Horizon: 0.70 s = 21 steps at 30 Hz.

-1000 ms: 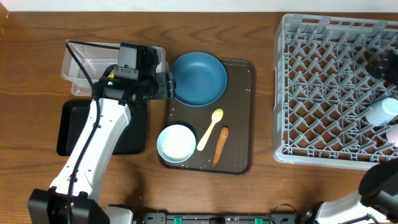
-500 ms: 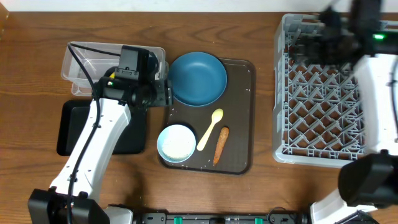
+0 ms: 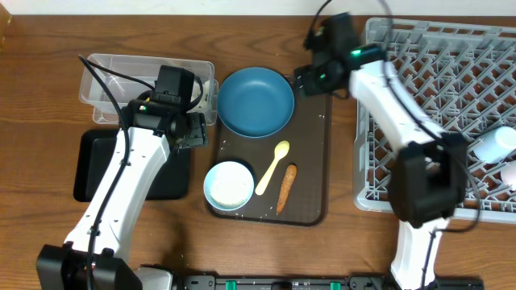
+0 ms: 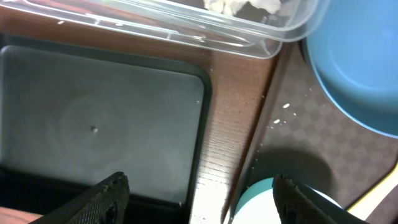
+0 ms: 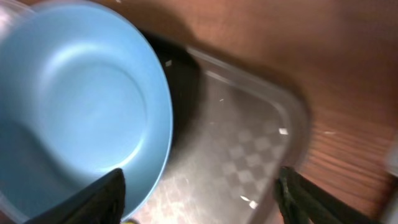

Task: Sort waste into correct bins and load items into the dishwasher rack
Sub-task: 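Reach right gripper to blue bowl rim and grasp it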

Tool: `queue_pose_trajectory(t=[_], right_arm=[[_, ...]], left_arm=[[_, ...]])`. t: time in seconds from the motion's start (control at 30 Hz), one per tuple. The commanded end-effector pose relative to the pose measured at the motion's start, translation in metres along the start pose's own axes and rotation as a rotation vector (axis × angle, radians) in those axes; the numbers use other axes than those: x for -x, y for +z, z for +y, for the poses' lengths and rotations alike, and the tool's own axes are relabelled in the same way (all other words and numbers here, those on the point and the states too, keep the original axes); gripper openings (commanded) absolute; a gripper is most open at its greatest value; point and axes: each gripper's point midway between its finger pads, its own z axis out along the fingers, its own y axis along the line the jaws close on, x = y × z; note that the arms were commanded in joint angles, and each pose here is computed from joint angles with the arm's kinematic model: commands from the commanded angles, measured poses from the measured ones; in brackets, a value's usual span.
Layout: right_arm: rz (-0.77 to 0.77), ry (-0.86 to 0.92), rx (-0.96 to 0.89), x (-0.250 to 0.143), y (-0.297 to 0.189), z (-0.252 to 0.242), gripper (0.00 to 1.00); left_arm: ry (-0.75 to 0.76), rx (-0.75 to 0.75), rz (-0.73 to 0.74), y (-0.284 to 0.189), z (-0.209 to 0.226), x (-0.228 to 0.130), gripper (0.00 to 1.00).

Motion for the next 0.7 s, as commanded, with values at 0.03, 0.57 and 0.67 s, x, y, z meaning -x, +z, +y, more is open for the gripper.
queue_pose_trajectory(t=[0.03, 0.57, 0.67], right_arm=[[0.039, 0.064, -0.089, -0.014, 0.034, 0.005, 0.66], [0.051, 0.109, -0.231, -0.023, 0.052, -0.017, 0.17], [0.069, 0.095, -0.183, -0.026, 0.053, -0.010, 0.15]], left_arm=[[-0.026, 0.039, -0.023, -0.004, 0.008, 0.005, 0.76], [-0.026, 0.039, -0.024, -0.004, 0.007, 0.005, 0.77], [-0.026, 0.038, -0.024, -0.004, 0.007, 0.005, 0.77]])
